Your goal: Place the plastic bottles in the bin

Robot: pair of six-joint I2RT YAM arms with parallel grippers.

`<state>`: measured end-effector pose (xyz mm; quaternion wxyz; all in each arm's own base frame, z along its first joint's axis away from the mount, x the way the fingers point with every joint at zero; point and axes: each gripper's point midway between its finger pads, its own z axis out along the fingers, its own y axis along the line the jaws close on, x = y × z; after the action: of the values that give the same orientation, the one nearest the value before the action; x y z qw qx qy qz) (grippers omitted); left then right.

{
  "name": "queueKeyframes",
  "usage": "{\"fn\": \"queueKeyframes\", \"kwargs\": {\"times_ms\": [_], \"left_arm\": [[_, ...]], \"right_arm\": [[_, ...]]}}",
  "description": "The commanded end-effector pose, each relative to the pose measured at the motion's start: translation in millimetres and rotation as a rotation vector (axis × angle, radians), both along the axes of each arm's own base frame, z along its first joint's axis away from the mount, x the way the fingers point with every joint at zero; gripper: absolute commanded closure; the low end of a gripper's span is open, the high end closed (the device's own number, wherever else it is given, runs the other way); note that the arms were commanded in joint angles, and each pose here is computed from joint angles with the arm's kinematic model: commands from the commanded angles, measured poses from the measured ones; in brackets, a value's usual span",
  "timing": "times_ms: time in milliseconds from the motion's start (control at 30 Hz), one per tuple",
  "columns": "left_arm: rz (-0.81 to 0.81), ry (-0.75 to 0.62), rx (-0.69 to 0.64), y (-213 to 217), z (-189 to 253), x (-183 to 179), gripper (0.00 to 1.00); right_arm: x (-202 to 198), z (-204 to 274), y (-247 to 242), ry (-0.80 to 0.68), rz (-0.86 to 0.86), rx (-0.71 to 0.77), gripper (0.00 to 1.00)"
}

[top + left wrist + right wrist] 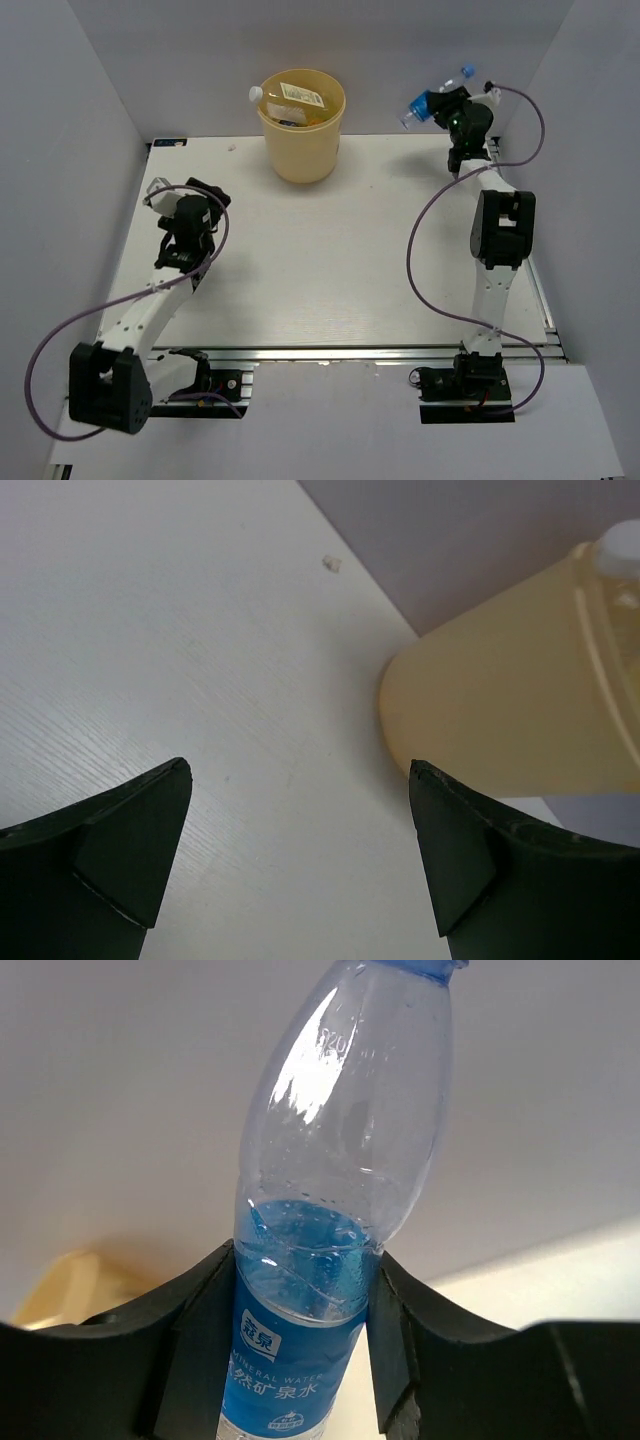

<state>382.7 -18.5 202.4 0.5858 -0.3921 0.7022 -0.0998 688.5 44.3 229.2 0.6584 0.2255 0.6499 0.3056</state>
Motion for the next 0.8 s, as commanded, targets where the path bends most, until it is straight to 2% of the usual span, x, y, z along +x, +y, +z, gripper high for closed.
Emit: {"fn": "queueKeyframes", "kwargs": {"times_ms": [0, 33, 100, 133, 200, 267, 333, 367, 433, 467, 500, 567, 600, 767], "left_arm": [[0.043, -0.056, 0.031, 15.0, 20.8, -21.1, 0.02], [0.054, -0.078, 0.035, 19.3, 29.2, -31.0, 0.02], [0.075, -0.074, 0.050, 26.1, 25.5, -43.3, 0.02], [0.085, -0.089, 0.053, 28.8, 28.8, -47.6, 0.02], [0.123, -0.140, 0.048, 37.0, 41.5, -59.0, 0.02], [0.134, -0.184, 0.036, 39.9, 48.8, -66.1, 0.02], [0.128, -0.193, 0.033, 39.5, 47.4, -68.9, 0.02], [0.129, -0.201, 0.030, 39.7, 49.9, -69.6, 0.02], [0.121, -0.200, 0.025, 38.1, 52.2, -69.4, 0.02], [0.120, -0.195, 0.027, 38.0, 51.9, -69.3, 0.02], [0.120, -0.190, 0.022, 37.5, 50.5, -68.7, 0.02], [0.098, -0.186, 0.017, 33.6, 48.3, -67.7, 0.02], [0.093, -0.185, 0.015, 32.7, 47.2, -67.5, 0.02], [0.074, -0.194, 0.008, 29.2, 49.2, -66.5, 0.02]], "right_arm": [[-47.3, 123.9, 81.9, -0.318, 0.226, -0.165, 0.72], [-57.0, 144.9, 94.3, -0.362, 0.244, -0.191, 0.72], [-67.3, 158.1, 139.3, -0.401, 0.294, -0.278, 0.69], [-75.3, 179.9, 173.8, -0.457, 0.321, -0.309, 0.67], [-75.0, 185.8, 202.3, -0.465, 0.321, -0.394, 0.61], [-79.5, 201.7, 236.9, -0.513, 0.314, -0.395, 0.57], [-70.7, 192.5, 249.3, -0.504, 0.269, -0.415, 0.57], [-75.3, 204.6, 260.1, -0.530, 0.261, -0.410, 0.57], [-70.3, 193.0, 273.4, -0.523, 0.225, -0.453, 0.53], [-70.1, 195.0, 275.6, -0.532, 0.205, -0.469, 0.47], [-68.9, 191.3, 278.4, -0.528, 0.186, -0.491, 0.33], [-68.6, 184.5, 283.1, -0.518, 0.126, -0.561, 0.15], [-69.0, 183.6, 284.1, -0.523, 0.112, -0.580, 0.11], [-77.3, 196.4, 287.5, -0.550, 0.086, -0.601, 0.11]]}}
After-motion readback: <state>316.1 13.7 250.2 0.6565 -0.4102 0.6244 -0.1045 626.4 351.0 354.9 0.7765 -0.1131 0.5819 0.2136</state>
